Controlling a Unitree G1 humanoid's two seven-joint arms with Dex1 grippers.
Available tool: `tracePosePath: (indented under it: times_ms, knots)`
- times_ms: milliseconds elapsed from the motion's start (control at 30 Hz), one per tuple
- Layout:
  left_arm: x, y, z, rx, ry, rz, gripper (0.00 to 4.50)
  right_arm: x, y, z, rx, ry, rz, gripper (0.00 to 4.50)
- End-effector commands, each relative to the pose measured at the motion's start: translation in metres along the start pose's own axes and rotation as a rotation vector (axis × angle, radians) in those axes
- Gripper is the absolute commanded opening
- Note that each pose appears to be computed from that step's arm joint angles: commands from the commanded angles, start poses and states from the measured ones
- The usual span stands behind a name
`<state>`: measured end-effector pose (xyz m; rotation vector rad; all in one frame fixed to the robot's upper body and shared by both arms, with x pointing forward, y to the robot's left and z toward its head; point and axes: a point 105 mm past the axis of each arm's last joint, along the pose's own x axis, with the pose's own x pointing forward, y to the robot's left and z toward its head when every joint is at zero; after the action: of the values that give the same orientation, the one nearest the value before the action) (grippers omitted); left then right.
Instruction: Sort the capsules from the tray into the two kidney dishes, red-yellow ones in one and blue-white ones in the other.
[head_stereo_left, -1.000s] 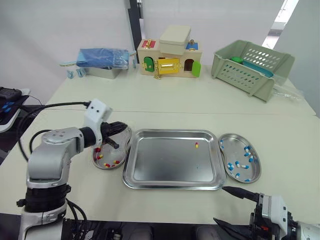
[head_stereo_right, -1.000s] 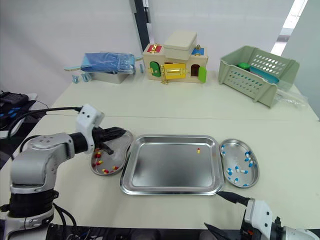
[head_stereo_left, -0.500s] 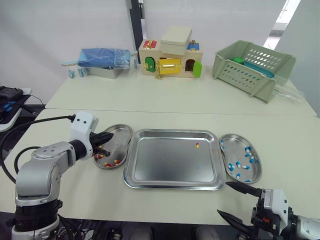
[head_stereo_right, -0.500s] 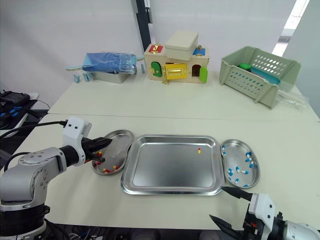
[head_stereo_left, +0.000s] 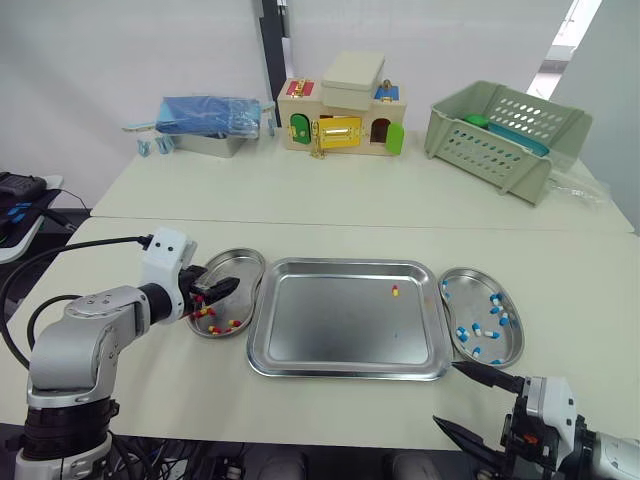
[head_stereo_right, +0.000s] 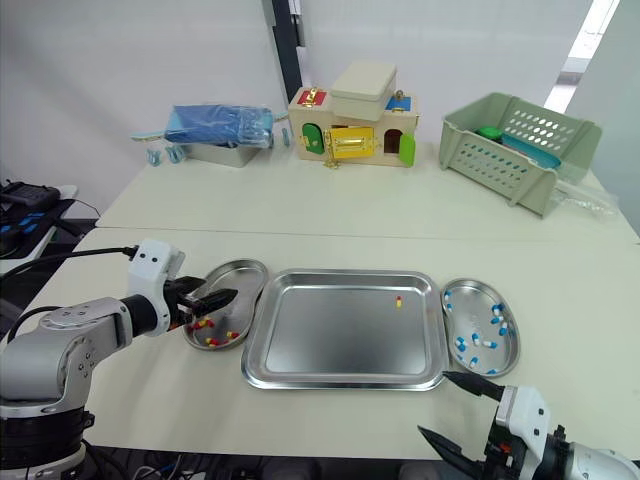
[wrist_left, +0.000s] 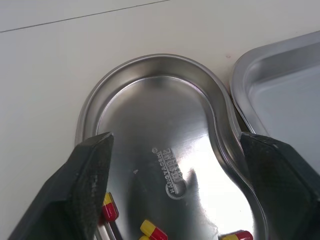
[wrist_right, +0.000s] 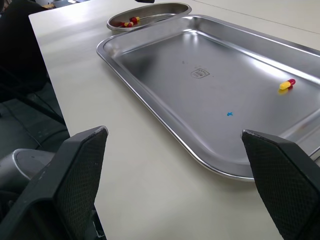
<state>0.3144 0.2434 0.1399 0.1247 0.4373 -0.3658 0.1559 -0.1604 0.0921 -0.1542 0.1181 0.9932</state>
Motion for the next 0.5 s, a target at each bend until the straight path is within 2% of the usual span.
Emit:
tracePosePath:
  times_ms: [33,500]
  knots:
    - [-0.0042,0.0045,0.0074,0.028,-0.018,0.017,4.46,0.0017,0.0030,0.0109,-0.035,-0.037,0.015,4.50]
    - [-0.0021,0.0051,0.0048,0.035,-0.002,0.012,4.46,0.0020,0.0042,0.0157,-0.053,-0.092,0.014,4.50]
